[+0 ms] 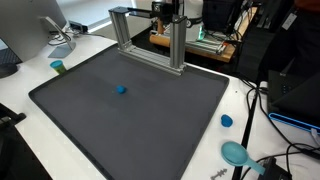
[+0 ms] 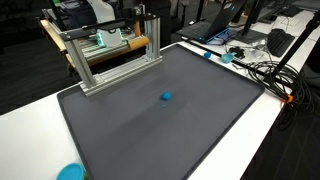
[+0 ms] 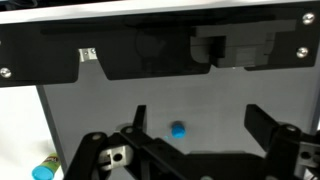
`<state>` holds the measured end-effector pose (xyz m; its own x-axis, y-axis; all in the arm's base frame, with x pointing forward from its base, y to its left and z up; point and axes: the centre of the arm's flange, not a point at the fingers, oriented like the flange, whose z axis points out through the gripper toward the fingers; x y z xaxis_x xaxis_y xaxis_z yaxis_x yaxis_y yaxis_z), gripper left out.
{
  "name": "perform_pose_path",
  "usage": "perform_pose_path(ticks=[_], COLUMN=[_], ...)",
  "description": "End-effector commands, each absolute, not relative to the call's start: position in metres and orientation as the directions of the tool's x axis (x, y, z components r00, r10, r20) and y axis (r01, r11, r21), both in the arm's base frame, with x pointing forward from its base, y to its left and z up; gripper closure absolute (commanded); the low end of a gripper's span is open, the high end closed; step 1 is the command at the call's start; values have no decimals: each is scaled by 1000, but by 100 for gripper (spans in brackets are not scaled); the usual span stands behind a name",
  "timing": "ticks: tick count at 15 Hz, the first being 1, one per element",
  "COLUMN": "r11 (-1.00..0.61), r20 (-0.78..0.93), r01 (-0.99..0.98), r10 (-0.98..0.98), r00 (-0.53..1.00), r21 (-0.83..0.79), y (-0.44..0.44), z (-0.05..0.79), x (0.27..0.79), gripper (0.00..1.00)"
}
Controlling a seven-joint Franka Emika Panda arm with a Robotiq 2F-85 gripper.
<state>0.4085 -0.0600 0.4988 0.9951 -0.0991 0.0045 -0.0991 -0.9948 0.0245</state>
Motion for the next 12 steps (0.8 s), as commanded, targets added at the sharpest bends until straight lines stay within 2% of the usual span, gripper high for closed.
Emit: perform_pose_path(ticks=[1,9,12], r11=[-993,-990,-989], r20=[111,95,128], r01=[-119,-130,-145], r10=[-119,-126,-145], r00=[987,988,981], r21=[-4,45,-8], y=[-34,-12,-17], z=[491,466,471], x=[378,380,364], gripper=[0,0,0])
